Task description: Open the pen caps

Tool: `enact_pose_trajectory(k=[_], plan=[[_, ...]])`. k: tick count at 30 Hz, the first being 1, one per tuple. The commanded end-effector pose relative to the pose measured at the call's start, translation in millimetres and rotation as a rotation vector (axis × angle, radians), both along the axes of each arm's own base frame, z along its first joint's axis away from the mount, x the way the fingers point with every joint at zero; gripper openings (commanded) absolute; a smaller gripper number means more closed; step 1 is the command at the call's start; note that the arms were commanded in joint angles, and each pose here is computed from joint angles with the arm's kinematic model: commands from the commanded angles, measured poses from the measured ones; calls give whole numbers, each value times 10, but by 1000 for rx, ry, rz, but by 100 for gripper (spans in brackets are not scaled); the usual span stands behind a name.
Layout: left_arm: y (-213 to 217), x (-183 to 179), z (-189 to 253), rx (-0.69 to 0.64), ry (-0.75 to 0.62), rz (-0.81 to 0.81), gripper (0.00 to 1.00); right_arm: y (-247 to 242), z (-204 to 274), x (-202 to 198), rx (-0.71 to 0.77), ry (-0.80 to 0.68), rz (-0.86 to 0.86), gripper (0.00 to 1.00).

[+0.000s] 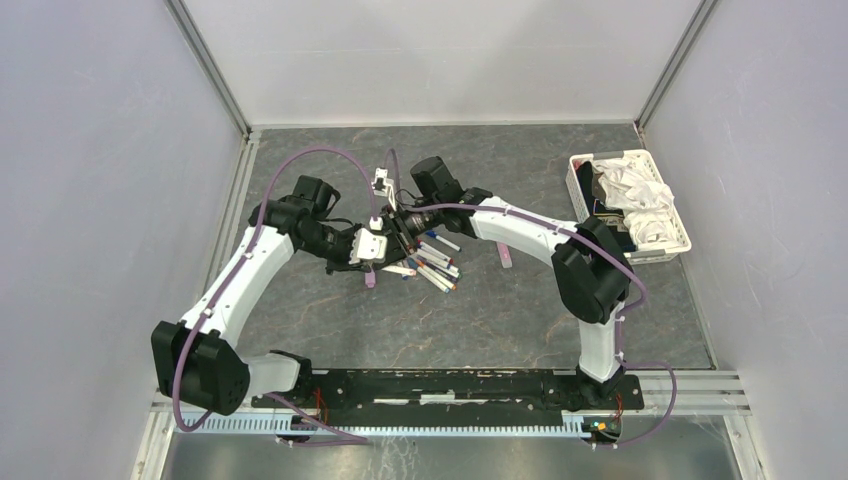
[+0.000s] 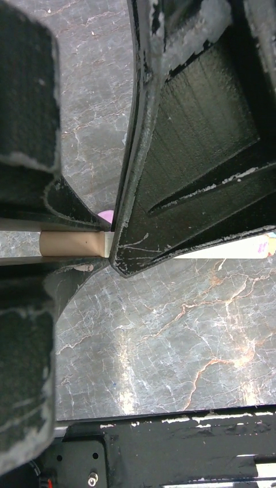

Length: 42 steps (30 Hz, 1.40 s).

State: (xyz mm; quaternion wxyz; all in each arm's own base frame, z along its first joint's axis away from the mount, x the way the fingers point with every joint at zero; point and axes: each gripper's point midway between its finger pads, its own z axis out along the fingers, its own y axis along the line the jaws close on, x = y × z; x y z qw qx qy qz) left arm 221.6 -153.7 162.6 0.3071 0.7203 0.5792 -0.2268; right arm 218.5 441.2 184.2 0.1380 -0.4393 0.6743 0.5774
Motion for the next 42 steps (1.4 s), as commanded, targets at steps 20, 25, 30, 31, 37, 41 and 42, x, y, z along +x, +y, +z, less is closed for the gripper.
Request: enact_pose_trajectory(k=[20, 25, 30, 31, 37, 41, 42], plan=[[517, 520, 196, 102, -136, 89, 2, -860, -436, 230, -206, -118, -120, 0], [505, 515, 128, 63, -128, 98, 2, -1022, -468, 323, -225, -119, -161, 0], [422, 358, -129, 11, -56, 110, 2, -1392, -594, 753, -331, -138, -382, 0], [396, 316, -187, 1, -37, 113, 2, -1532, -660, 921, -383, -137, -494, 0], [366, 254, -654, 31, -8, 143, 2, -2432, -882, 1471, -563, -193, -976, 0], [417, 284, -880, 71, -7, 158, 2, -2963, -948, 1625, -684, -253, -1192, 0], [433, 298, -931, 83, -13, 161, 2, -3086, -990, 1633, -717, -269, -1242, 0]])
